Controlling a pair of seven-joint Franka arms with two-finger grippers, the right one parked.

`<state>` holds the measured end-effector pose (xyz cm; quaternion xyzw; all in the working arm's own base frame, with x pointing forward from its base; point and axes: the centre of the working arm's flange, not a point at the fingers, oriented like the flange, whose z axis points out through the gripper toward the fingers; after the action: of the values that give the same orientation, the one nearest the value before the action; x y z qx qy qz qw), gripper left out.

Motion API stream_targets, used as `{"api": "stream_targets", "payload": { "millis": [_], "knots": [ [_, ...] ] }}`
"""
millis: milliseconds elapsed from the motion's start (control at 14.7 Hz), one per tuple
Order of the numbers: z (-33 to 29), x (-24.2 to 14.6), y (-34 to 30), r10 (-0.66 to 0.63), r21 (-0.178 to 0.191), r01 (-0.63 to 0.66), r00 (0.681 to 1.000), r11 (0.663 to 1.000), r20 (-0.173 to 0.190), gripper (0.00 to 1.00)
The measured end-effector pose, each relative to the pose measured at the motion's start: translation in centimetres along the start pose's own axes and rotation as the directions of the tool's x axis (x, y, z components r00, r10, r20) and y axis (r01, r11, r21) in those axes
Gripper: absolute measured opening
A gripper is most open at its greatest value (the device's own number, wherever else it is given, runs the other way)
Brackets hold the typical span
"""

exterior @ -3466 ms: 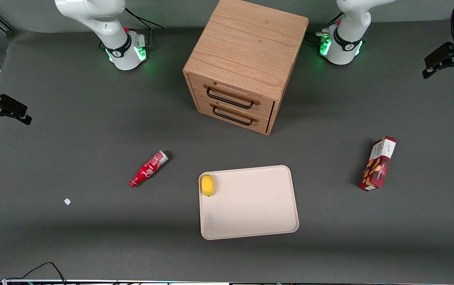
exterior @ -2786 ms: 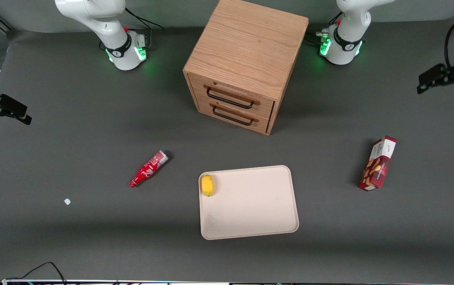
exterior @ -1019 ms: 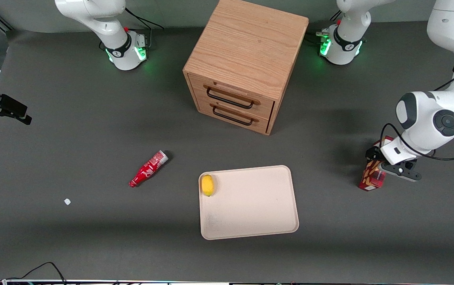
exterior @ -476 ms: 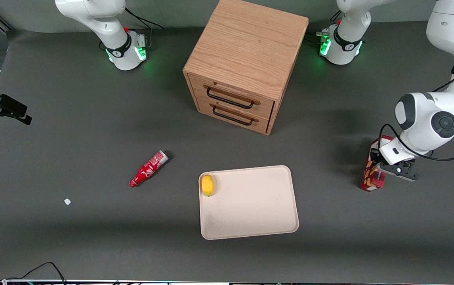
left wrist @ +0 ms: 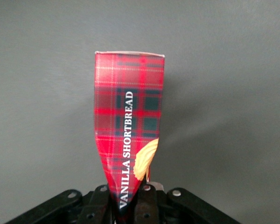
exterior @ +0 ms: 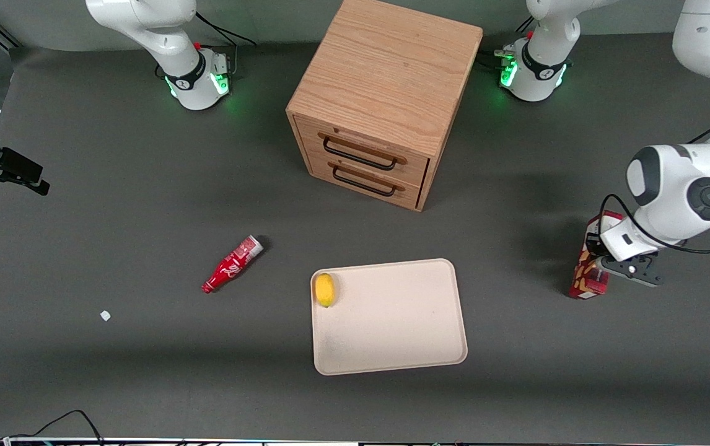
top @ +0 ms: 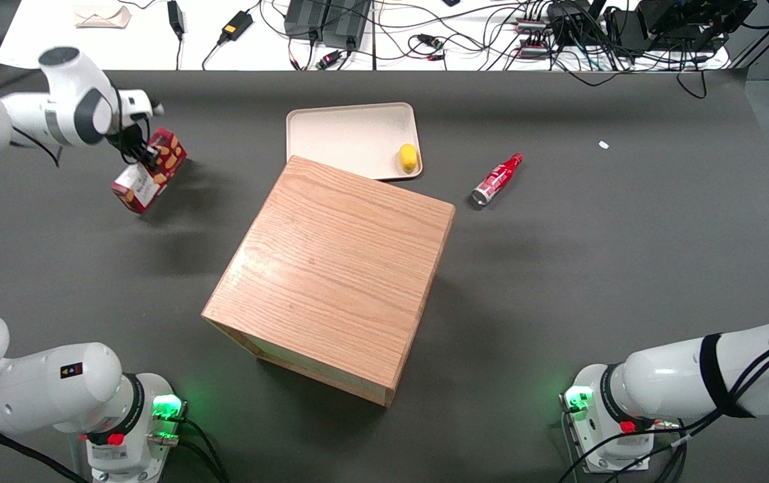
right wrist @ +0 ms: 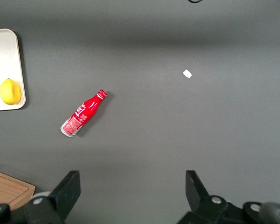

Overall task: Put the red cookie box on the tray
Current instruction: 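Lift the cookie box upright with the left gripper, then carry the held cookie box over the cream tray's corner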

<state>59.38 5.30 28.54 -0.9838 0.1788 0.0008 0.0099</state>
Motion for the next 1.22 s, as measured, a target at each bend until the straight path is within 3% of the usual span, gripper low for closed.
{"api": "stream_targets", "payload": {
  "millis": [340,680,883,1019,1223],
  "knots": [
    [-12.7,3.3,2.5,-0.049,0.013,0.048,0.999,0.999,0.017,0.16],
    [-23.8,7.0,8.5,-0.185,-0.069,0.186,0.982,0.98,0.02,0.16],
    [-24.6,10.3,13.3,-0.275,-0.118,0.276,0.961,0.954,0.028,0.16],
    [-23.2,12.8,17.7,-0.345,-0.148,0.349,0.937,0.925,0.051,0.16],
    [-19.1,16.7,23.0,-0.416,-0.162,0.417,0.908,0.894,0.041,0.16]
  ]
}}
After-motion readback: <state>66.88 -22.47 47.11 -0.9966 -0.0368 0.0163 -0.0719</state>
